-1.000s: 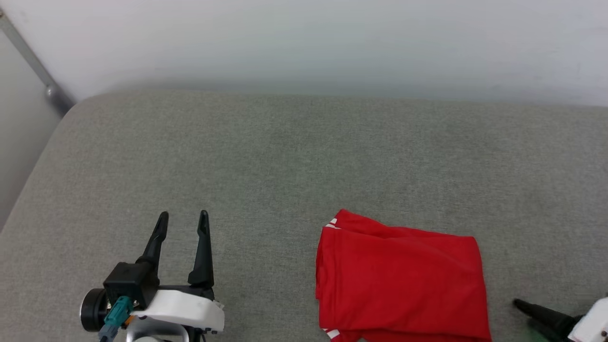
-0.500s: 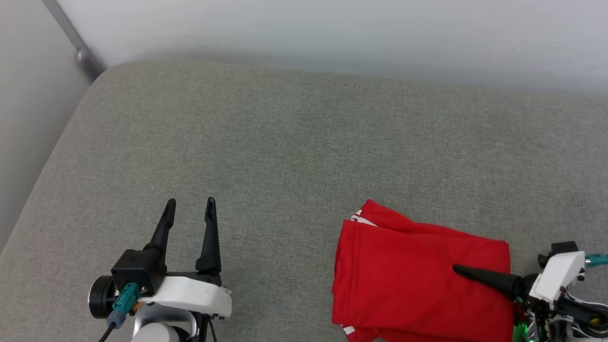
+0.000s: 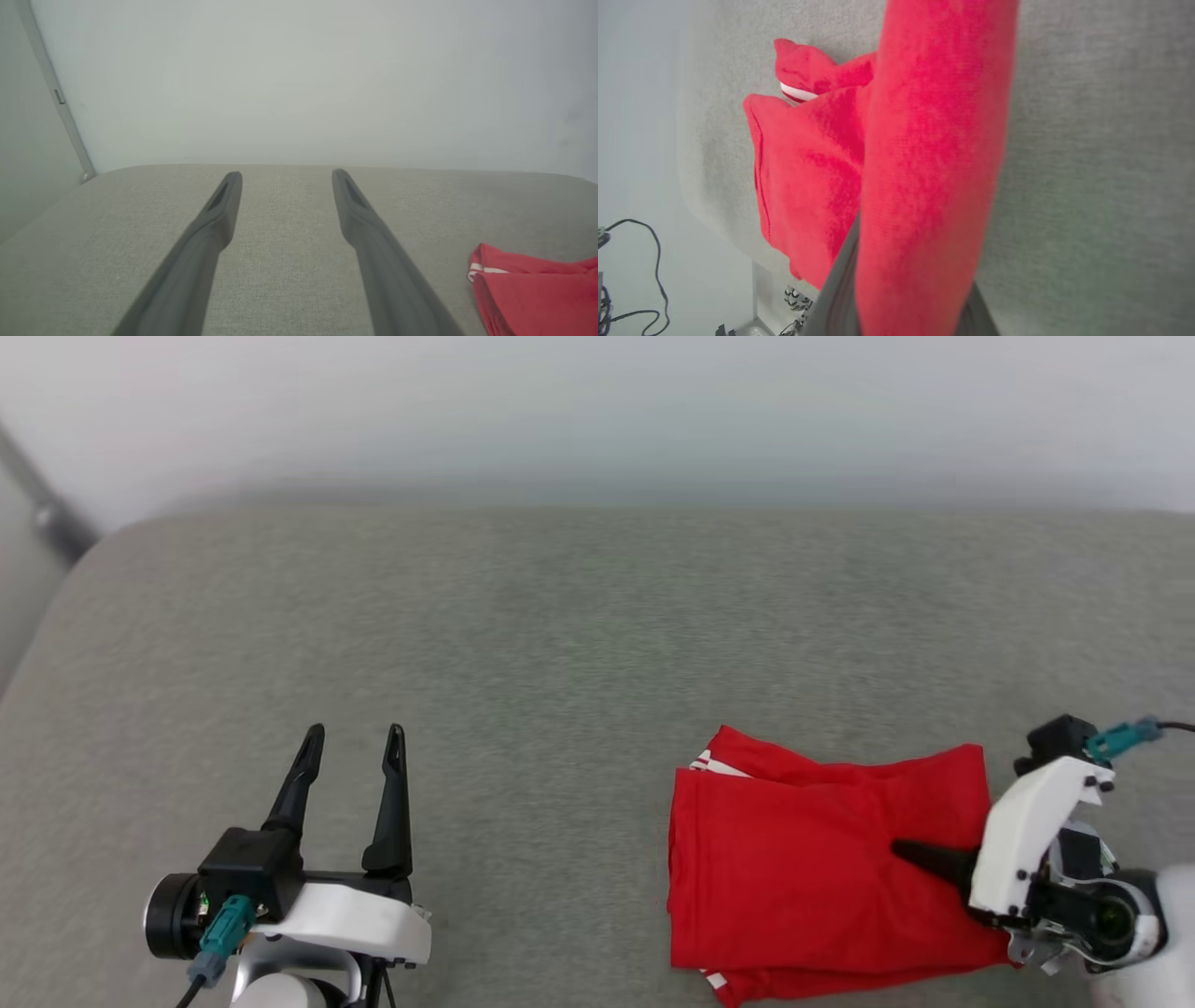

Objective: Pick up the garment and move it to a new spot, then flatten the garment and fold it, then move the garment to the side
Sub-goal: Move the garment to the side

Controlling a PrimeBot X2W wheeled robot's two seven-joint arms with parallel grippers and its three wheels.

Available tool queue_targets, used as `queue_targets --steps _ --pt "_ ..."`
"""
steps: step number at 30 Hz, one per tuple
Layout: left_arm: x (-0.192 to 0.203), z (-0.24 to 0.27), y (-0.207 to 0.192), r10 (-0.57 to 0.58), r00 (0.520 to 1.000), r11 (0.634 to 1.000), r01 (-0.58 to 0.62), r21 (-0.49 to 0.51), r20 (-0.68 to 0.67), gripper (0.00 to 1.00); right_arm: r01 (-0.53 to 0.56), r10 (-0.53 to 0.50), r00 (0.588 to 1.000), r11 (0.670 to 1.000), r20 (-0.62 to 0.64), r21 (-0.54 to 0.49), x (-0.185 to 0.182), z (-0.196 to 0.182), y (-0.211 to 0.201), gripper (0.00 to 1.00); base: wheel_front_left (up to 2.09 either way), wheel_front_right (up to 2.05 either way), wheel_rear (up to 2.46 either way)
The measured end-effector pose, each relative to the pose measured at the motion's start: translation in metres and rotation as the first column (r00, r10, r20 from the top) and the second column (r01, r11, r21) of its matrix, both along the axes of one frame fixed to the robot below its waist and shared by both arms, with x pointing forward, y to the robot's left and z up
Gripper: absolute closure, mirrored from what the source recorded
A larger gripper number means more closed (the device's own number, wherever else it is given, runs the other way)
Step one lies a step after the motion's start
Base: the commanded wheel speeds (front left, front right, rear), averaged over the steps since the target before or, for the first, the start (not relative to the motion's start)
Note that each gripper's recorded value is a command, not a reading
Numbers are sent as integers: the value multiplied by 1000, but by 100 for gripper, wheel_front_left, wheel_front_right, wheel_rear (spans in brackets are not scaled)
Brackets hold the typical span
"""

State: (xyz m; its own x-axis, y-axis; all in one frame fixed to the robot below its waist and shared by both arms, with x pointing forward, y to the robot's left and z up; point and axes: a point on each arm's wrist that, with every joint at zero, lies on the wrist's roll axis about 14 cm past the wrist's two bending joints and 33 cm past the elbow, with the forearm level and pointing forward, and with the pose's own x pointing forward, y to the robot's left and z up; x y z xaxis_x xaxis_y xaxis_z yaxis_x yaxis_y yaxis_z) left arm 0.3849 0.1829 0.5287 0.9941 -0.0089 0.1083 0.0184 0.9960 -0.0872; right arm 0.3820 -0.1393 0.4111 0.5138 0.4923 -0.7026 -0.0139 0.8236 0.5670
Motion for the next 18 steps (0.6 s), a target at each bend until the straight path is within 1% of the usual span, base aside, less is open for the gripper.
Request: queue_targets --steps 2,4,8,10,15,16,18 --pt "6 1 -12 -42 999 999 42 3 4 0 -10 12 1000 996 16 -91 -4 -1 -15 100 0 0 0" --pt "12 3 -27 -89 996 996 89 1 11 0 -11 17 999 983 30 -181 -8 0 -34 100 0 0 0" --pt "29 10 -66 -210 977 978 210 5 31 0 38 -23 998 963 60 -268 -9 7 -67 100 0 0 0" --pt "42 17 -87 -270 961 963 270 9 52 0 74 -55 996 946 71 -316 -10 11 -89 100 0 0 0" --pt "78 19 -132 -407 910 914 405 36 75 0 154 -127 988 878 89 -454 2 11 -149 100 0 0 0" --pt "84 18 -140 -429 900 903 428 32 78 0 162 -138 987 861 85 -482 4 8 -160 100 0 0 0" --pt "99 17 -155 -474 876 881 472 39 94 0 169 -161 985 818 62 -550 6 -1 -185 100 0 0 0"
